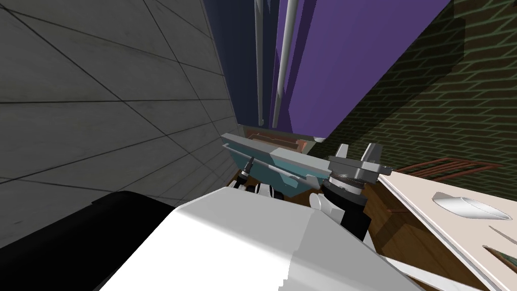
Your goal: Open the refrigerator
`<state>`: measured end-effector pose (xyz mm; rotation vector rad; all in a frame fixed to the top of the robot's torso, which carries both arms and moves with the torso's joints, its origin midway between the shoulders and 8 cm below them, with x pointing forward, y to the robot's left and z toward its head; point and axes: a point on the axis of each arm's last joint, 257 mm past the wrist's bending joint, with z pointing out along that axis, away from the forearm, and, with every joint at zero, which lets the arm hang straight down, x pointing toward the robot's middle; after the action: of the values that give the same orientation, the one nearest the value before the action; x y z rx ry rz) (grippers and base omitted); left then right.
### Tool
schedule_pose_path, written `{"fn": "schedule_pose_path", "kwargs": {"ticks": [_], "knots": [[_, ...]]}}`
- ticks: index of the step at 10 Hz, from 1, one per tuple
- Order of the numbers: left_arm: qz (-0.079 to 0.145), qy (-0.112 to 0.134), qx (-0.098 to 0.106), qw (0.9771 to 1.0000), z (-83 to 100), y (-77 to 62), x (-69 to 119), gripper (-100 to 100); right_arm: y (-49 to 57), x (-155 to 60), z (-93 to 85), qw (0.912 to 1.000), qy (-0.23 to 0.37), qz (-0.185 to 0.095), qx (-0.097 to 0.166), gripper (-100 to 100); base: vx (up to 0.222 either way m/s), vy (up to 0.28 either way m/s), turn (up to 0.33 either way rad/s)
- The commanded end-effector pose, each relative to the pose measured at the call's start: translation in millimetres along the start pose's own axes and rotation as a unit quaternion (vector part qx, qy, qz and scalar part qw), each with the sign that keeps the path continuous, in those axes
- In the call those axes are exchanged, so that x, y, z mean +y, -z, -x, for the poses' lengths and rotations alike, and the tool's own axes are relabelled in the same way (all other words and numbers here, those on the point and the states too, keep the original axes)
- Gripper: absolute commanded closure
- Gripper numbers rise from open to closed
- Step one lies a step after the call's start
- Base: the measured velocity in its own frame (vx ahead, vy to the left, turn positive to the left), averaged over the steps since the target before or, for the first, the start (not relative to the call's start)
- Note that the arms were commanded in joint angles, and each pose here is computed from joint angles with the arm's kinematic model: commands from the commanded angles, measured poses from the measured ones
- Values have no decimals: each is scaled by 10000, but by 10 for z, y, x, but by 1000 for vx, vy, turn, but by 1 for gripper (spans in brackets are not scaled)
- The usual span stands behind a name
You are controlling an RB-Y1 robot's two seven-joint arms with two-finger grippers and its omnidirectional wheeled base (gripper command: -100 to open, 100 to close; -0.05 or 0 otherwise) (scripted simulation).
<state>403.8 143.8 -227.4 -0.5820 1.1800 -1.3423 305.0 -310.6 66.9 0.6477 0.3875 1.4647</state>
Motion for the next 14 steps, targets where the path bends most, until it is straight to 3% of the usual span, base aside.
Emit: {"fn": "schedule_pose_path", "kwargs": {"ticks": [1,7,8,9,14], "knots": [[-117,6,47,9999,2,-128,-146,-100,0,0,0,10000,0,0,0,0,-8,4,48],[-158,51,174,9997,-61,-275,-307,-100,0,0,0,10000,-1,0,0,0,-7,0,48],[126,82,219,9996,-108,-124,-109,-100,0,0,0,10000,0,0,0,0,7,-1,10],[181,90,234,9995,-122,-106,-77,0,0,0,0,10000,-1,0,0,0,2,5,-14],[312,91,246,9992,-127,-79,12,0,0,0,0,10000,-1,0,0,0,1,7,-17]]}}
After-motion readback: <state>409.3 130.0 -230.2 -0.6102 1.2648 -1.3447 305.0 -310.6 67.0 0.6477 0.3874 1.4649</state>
